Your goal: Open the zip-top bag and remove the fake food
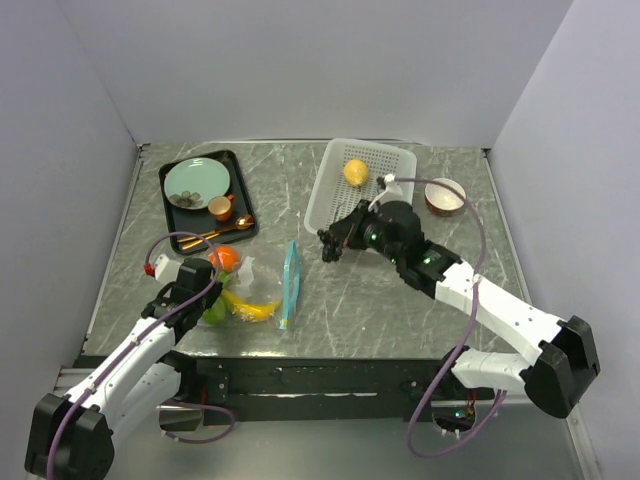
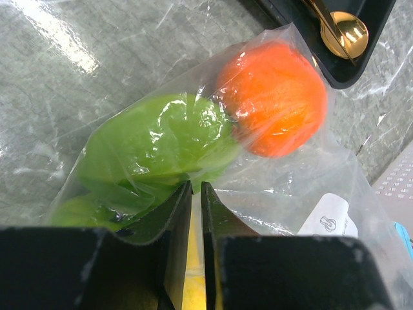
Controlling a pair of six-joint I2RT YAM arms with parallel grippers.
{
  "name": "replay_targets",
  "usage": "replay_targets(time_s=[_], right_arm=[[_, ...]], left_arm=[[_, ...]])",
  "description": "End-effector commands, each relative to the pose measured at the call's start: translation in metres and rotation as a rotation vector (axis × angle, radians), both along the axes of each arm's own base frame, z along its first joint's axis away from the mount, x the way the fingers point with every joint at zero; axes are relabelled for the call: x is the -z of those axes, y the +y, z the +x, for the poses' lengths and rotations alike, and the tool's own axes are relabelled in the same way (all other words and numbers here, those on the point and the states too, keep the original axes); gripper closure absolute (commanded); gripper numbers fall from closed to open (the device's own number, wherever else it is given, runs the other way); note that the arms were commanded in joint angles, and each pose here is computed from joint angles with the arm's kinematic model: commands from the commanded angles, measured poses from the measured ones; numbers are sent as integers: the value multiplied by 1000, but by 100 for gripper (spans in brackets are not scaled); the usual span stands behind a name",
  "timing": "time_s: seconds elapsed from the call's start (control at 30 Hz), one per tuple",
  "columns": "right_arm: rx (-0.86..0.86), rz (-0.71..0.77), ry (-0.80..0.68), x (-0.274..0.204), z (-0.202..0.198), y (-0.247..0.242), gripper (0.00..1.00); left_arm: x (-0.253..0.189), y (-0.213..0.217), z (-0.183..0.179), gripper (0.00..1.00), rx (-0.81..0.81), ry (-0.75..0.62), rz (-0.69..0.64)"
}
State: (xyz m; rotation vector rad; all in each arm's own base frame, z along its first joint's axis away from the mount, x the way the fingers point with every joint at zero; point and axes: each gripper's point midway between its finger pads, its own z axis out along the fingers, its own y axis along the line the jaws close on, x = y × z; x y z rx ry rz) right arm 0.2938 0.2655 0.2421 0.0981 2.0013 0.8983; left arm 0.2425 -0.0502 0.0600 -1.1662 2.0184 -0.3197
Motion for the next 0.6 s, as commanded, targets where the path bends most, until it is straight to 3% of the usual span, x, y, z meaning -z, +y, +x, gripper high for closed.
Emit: replay_targets(time_s=[0.0, 0.2, 0.57], right_arm=[[66, 17, -117, -60, 28, -32, 100], [145, -9, -168, -78, 68, -54, 100], [192, -53, -88, -15, 170, -50, 100]], left_arm=[[-2, 1, -1, 82, 12, 11, 14], [-8, -2, 2, 82, 33, -9, 7], [-21, -10, 7, 80, 91, -46, 5]])
